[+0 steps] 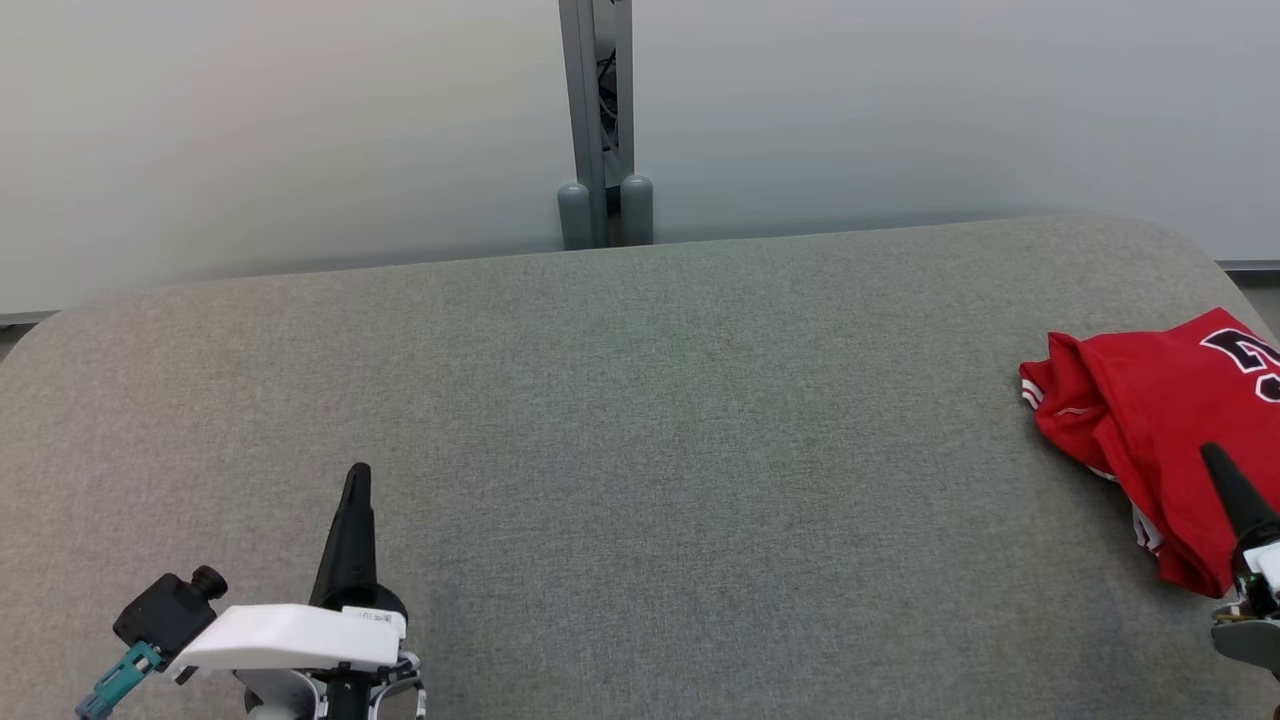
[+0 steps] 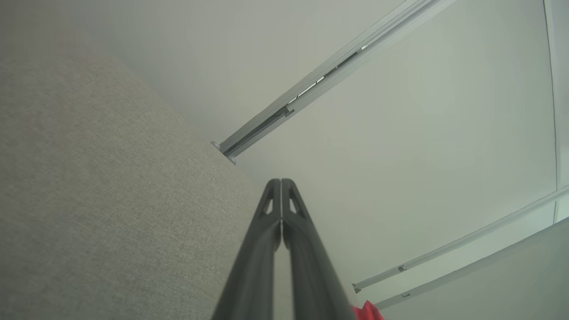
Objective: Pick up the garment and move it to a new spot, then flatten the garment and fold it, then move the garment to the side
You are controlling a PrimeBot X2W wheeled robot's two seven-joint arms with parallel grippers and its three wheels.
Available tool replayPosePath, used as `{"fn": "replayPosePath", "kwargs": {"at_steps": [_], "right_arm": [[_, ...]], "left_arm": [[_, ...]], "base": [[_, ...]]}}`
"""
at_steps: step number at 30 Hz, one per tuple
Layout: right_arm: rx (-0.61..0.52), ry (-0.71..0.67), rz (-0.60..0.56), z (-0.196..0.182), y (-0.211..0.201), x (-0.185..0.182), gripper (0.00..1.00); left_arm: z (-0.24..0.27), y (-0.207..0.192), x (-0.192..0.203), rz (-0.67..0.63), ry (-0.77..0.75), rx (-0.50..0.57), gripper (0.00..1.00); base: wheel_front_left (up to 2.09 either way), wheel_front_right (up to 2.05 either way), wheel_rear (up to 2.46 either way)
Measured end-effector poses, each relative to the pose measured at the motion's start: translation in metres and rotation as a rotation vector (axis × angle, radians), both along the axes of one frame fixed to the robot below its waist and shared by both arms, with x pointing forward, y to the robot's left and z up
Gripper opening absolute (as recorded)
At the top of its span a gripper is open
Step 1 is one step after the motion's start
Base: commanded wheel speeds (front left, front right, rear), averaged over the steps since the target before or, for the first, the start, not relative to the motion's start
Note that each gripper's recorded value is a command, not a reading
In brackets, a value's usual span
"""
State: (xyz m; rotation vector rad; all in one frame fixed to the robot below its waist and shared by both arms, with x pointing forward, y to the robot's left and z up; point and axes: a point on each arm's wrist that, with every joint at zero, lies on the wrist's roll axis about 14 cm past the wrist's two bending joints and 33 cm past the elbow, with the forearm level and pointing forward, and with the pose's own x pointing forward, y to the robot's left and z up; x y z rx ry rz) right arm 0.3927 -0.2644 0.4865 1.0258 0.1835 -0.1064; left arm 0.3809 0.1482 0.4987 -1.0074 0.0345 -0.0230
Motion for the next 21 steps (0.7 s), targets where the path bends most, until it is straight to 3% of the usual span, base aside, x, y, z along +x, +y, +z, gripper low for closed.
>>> {"fn": "replayPosePath", "kwargs": {"at_steps": [21], "right_arm": [[0.218, -0.022, -0.004, 0.005, -0.010, 0.010, 0.00]], "left_arm": [[0.003, -0.003, 0.012, 0.031, -0.002, -0.216, 0.00]], "base": [[0.00, 0.00, 0.00]]}}
